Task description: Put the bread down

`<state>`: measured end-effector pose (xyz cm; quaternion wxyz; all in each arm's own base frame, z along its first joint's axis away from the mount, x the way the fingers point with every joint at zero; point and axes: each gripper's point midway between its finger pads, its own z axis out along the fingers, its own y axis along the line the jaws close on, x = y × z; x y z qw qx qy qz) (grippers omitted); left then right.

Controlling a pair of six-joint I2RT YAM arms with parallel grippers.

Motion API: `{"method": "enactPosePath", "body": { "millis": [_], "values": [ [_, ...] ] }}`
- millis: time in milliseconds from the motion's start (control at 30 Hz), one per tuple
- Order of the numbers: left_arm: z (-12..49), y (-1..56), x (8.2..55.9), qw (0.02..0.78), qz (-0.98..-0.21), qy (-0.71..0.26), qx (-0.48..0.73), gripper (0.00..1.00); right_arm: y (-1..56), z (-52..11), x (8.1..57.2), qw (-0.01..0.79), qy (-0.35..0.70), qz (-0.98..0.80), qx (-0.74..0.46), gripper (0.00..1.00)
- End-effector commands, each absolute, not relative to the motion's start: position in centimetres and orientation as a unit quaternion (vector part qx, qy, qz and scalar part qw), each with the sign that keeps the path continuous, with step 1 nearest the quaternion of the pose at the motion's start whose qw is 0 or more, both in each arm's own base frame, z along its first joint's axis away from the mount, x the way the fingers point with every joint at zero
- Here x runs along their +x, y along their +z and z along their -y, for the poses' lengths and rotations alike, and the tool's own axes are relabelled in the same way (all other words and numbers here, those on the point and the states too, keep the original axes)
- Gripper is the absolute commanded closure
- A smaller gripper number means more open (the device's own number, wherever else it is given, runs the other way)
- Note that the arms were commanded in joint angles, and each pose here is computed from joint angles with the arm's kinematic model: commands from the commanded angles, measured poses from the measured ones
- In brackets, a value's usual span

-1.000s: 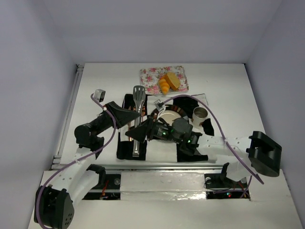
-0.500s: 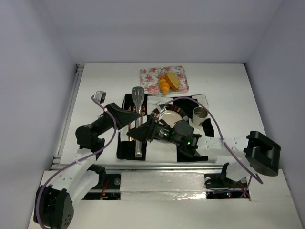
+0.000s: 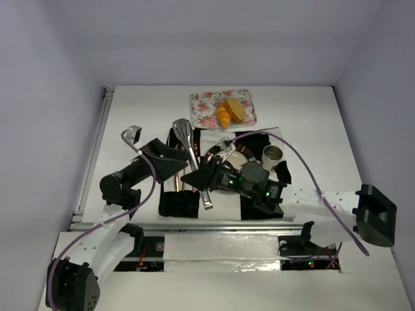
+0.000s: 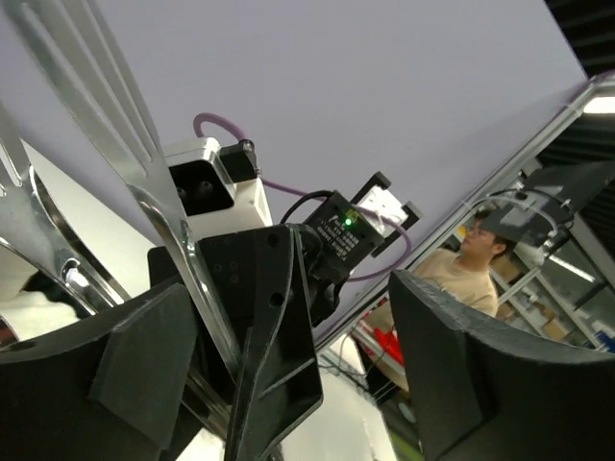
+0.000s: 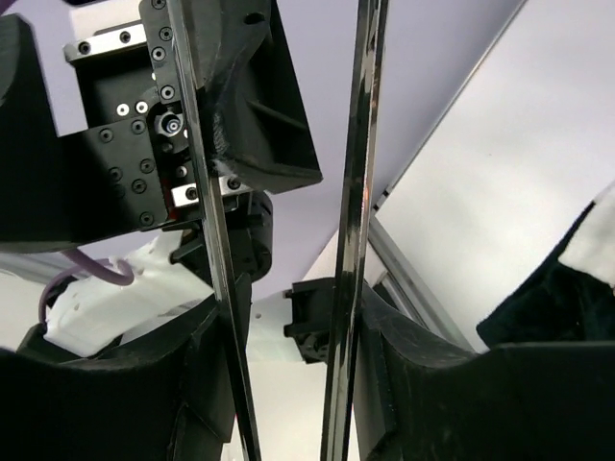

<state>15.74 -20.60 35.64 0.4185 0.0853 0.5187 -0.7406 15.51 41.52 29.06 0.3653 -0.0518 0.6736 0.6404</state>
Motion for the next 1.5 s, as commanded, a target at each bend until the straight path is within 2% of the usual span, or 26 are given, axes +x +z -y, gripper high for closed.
{"method": "enactPosePath", "body": {
  "millis": [0,233,400,433,500,567,600,633,700,733,800,867,1033,1200,1300,1467],
  "values": [
    [20.1,39.1,12.6,0.485,-0.451,-0.727,0.179,0.21,30.3,-40.6,17.2,0.395,0.617,-0.68,-0.033,0.53],
    [20.7,37.9,13.6,0.49,-0.506,-0.683,0.192,0.09,30.1,-37.4,21.0,0.417,0.576,-0.703,0.004,0.55],
    [20.6,35.7,15.9,0.497,-0.586,-0.615,0.178,0.04,30.6,-34.9,22.9,0.433,0.553,-0.712,0.0,0.55],
    [20.5,36.2,16.0,0.519,-0.582,-0.595,0.195,0.04,30.3,-34.6,23.2,0.432,0.539,-0.724,-0.002,0.55],
    [20.2,34.9,16.8,0.511,-0.617,-0.572,0.174,0.04,29.4,-33.4,24.8,0.443,0.5,-0.744,-0.006,0.54],
    [19.5,35.1,17.6,0.539,-0.631,-0.529,0.177,0.04,28.5,-32.4,25.8,0.437,0.46,-0.773,-0.01,0.55],
    [18.7,33.5,18.9,0.533,-0.671,-0.497,0.139,0.04,28.1,-31.3,27.1,0.452,0.431,-0.781,-0.013,0.55],
    [18.1,33.9,19.4,0.544,-0.678,-0.476,0.132,0.04,25.8,-30.5,27.4,0.433,0.39,-0.813,-0.017,0.55],
    [16.6,32.0,20.7,0.551,-0.715,-0.415,0.111,0.05,26.0,-29.1,29.3,0.447,0.342,-0.826,-0.028,0.55],
    [16.1,31.9,21.1,0.559,-0.722,-0.395,0.105,0.05,23.7,-27.8,30.3,0.428,0.296,-0.854,-0.024,0.55],
    [14.6,30.6,22.1,0.569,-0.741,-0.345,0.09,0.05,23.9,-26.4,32.3,0.443,0.241,-0.863,-0.034,0.55],
    [13.7,29.6,22.6,0.574,-0.752,-0.315,0.08,0.06,20.9,-24.9,33.7,0.409,0.181,-0.894,-0.042,0.54],
    [12.7,28.4,23.3,0.587,-0.752,-0.296,0.05,0.07,18.5,-22.1,37.1,0.385,0.072,-0.918,-0.055,0.55],
    [12.6,26.0,23.4,0.588,-0.75,-0.301,0.034,0.09,16.6,-21.1,39.5,0.359,0.028,-0.931,-0.058,0.55],
    [12.2,26.9,22.9,0.607,-0.736,-0.297,0.036,0.09,16.8,-21.5,40.6,0.355,0.016,-0.933,-0.062,0.54],
    [12.1,27.3,22.6,0.613,-0.73,-0.299,0.038,0.1,13.8,-21.3,42.6,0.318,-0.016,-0.946,-0.067,0.54]
  ]
}}
